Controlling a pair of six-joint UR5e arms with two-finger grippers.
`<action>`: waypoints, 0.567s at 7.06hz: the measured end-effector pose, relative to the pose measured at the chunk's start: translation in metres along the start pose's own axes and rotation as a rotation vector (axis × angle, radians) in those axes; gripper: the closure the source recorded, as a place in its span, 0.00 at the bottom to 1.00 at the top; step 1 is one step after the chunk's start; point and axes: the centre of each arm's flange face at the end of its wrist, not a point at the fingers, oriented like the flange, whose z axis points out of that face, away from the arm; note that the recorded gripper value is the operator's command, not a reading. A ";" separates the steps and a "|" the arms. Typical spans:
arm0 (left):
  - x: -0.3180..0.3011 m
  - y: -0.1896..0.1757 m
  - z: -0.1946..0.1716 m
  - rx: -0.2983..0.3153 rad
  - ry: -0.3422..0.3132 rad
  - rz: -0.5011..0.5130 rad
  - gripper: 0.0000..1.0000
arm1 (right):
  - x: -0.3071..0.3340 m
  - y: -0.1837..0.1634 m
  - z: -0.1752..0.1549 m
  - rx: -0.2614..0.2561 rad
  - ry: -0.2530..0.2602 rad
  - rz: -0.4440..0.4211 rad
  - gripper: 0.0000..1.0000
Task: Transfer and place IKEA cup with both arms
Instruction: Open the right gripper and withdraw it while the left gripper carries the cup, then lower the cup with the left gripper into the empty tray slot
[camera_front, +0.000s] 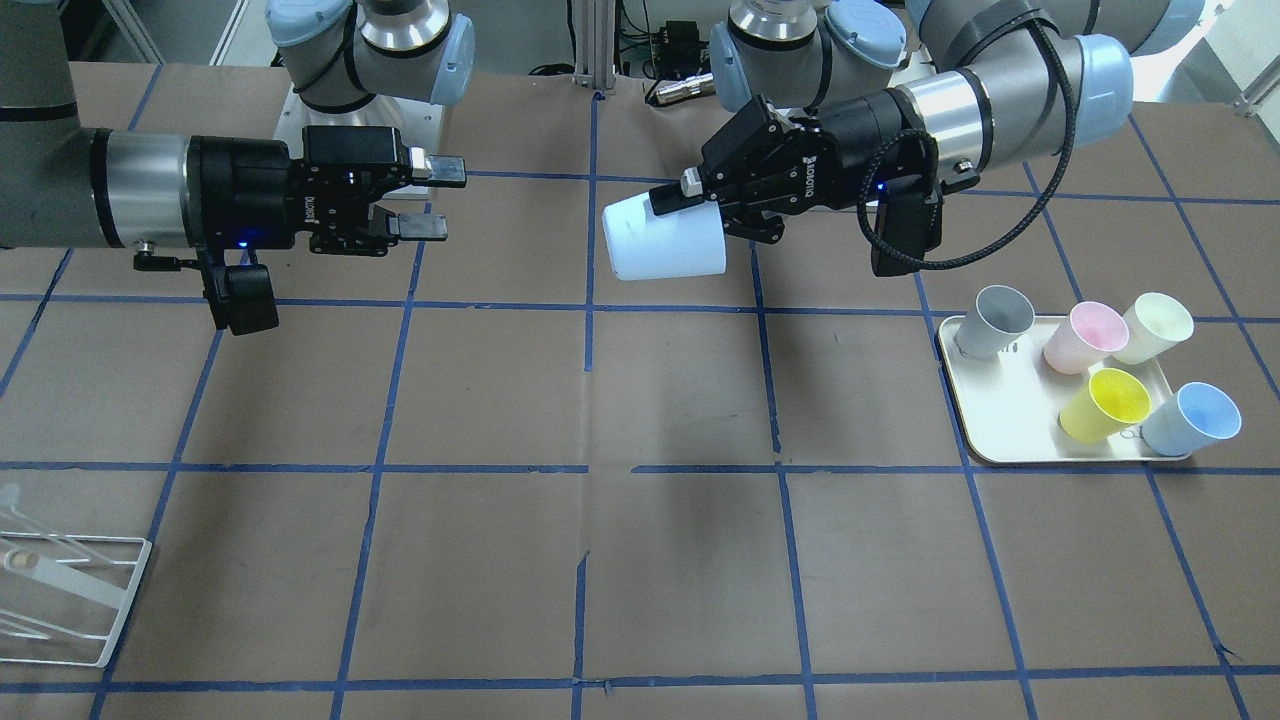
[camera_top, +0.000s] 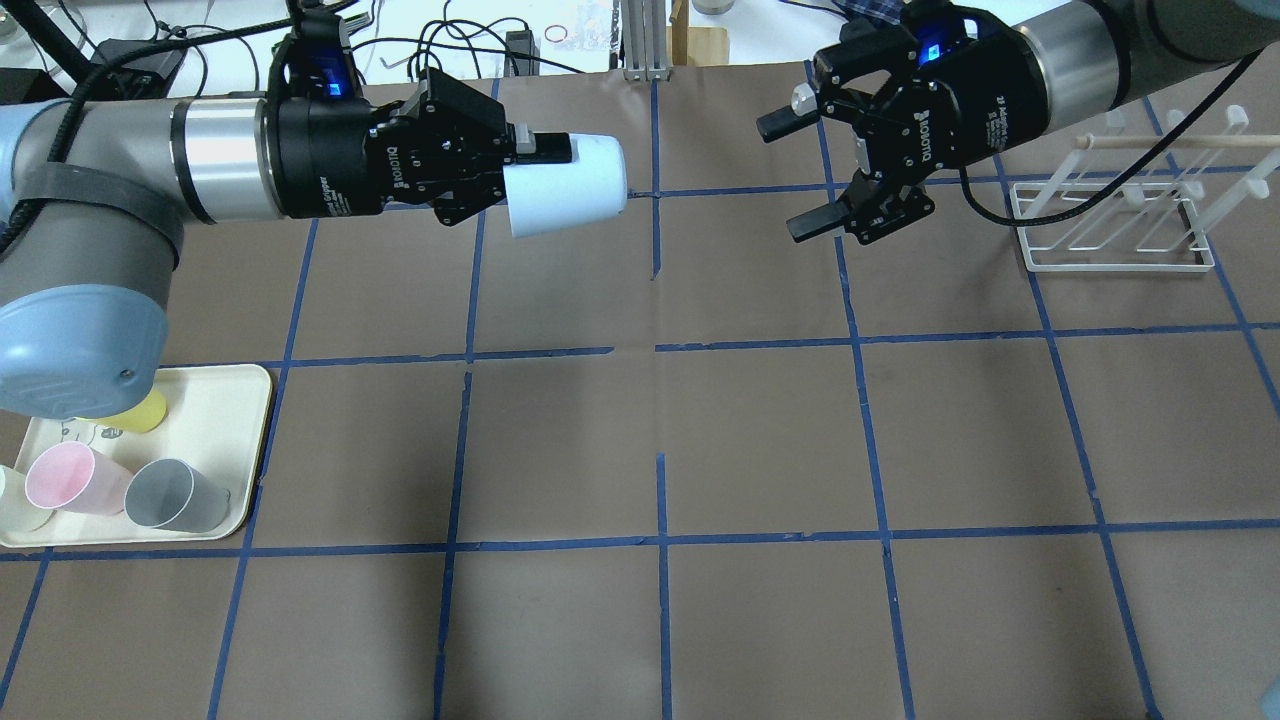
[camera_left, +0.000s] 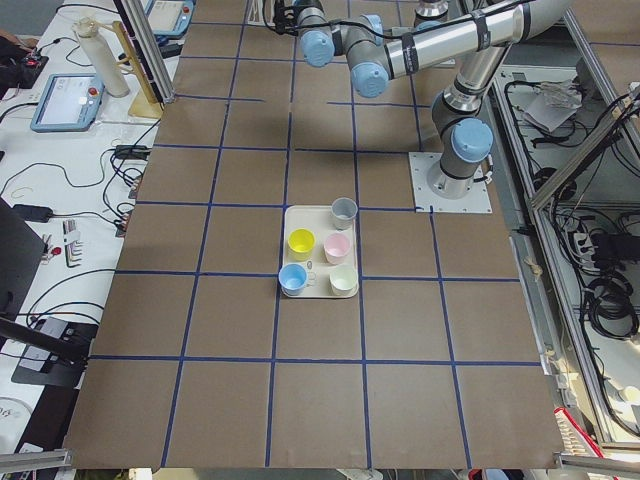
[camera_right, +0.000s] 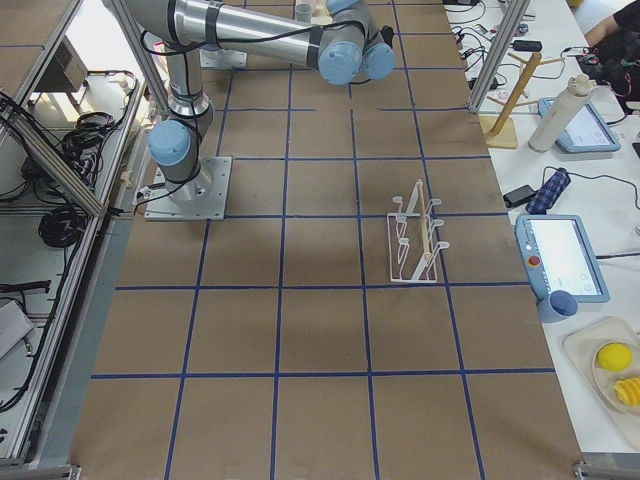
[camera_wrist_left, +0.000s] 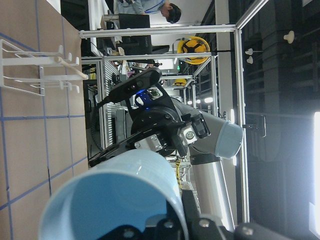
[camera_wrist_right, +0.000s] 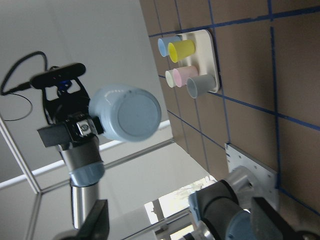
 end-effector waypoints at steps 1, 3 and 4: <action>0.002 -0.005 -0.009 0.027 -0.151 0.016 1.00 | 0.007 0.000 -0.006 -0.038 0.148 -0.006 0.00; -0.002 -0.006 -0.027 0.065 -0.464 0.052 1.00 | 0.016 -0.003 -0.019 -0.052 0.446 0.029 0.00; -0.008 -0.005 -0.037 0.062 -0.624 0.098 1.00 | 0.016 -0.006 -0.023 -0.032 0.587 0.049 0.00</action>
